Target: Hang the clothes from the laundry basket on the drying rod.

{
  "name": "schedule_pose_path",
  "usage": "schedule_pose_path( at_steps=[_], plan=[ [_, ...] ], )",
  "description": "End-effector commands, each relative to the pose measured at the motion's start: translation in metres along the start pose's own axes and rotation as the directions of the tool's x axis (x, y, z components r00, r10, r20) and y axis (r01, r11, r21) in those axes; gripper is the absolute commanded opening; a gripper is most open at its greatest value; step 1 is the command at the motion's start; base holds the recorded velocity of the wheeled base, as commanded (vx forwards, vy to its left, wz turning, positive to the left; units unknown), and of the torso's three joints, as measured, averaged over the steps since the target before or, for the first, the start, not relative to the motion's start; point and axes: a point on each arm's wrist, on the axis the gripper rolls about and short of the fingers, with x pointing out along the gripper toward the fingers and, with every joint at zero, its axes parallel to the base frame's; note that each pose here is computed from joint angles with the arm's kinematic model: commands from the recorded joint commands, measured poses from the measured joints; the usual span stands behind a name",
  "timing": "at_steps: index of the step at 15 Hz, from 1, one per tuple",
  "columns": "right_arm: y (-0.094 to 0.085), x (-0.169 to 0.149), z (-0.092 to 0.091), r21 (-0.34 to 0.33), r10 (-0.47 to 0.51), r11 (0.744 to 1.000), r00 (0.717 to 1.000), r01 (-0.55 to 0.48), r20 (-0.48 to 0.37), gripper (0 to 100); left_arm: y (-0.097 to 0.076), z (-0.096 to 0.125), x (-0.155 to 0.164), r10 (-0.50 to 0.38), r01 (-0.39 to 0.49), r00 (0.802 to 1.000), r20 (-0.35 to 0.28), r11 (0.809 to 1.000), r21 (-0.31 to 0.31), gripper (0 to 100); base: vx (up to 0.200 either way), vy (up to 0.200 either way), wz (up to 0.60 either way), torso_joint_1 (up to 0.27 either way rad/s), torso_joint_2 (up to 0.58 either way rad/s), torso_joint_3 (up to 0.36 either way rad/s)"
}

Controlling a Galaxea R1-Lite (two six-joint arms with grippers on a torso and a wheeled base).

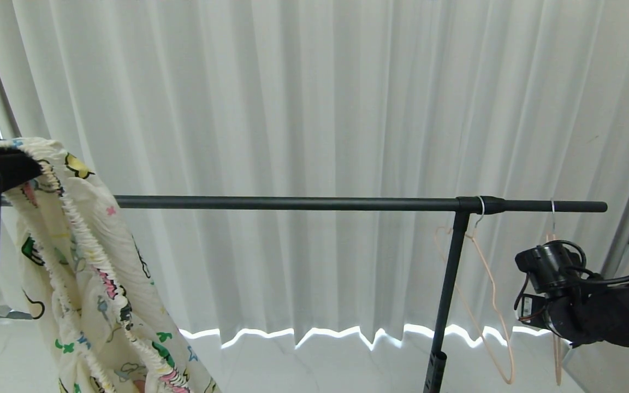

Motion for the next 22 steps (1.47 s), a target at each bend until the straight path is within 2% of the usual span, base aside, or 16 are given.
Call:
schedule_pose_path(
  at_steps=[1, 6, 9, 11, 14, 18, 20, 22],
  plan=[
    [0.003, -0.005, 0.0, -0.008, 0.008, 1.0, 1.0, -0.008, 0.013, 0, 0.0, 0.0, 0.0, 0.0, 0.0, 1.0, 0.0, 1.0, -0.001, 0, 0.0, 0.0, 0.0, 0.0, 0.0, 0.0],
    [0.001, -0.026, 0.008, -0.026, 0.034, 0.999, 0.997, -0.032, 0.072, 0, 0.003, 0.001, -0.002, 0.0, 0.0, 1.0, 0.006, 1.0, -0.01, 0, 0.0, 0.0, 0.0, 0.0, 0.0, 0.0],
    [-0.009, -0.049, 0.023, -0.042, 0.093, 0.995, 0.986, -0.088, 0.136, 0, 0.003, 0.001, -0.002, 0.0, 0.0, 1.0, 0.006, 1.0, -0.01, 0, 0.0, 0.0, 0.0, 0.0, 0.0, 0.0],
    [-0.023, -0.072, 0.033, -0.061, 0.183, 0.983, 0.967, -0.175, 0.179, 0, 0.005, 0.001, -0.003, 0.0, 0.0, 1.0, 0.01, 1.0, -0.017, 0, 0.0, 0.0, 0.0, 0.0, 0.0, 0.0],
    [-0.042, -0.093, 0.029, -0.12, 0.278, 0.958, 0.942, -0.259, 0.187, 0, 0.006, 0.0, -0.004, 0.0, 0.001, 1.0, 0.012, 1.0, -0.019, 0, 0.0, 0.0, 0.0, 0.0, 0.0, 0.0],
    [-0.067, -0.115, 0.018, -0.14, 0.344, 0.936, 0.919, -0.322, 0.192, 0, 0.006, 0.0, -0.003, 0.001, -0.001, 1.0, 0.011, 1.0, -0.02, 0, 0.0, 0.0, 0.0, 0.0, 0.0, 0.0],
    [-0.084, -0.13, 0.011, -0.154, 0.398, 0.914, 0.903, -0.375, 0.162, 0, 0.006, 0.0, -0.003, 0.002, -0.002, 1.0, 0.01, 1.0, -0.02, 0, 0.0, 0.0, 0.0, 0.0, 0.0, 0.0],
    [-0.098, -0.145, 0.007, -0.155, 0.456, 0.888, 0.875, -0.434, 0.161, 0, 0.006, 0.0, -0.003, 0.004, -0.004, 1.0, 0.009, 1.0, -0.021, 0, 0.0, 0.0, 0.0, 0.0, 0.0, 0.0]
  ],
)
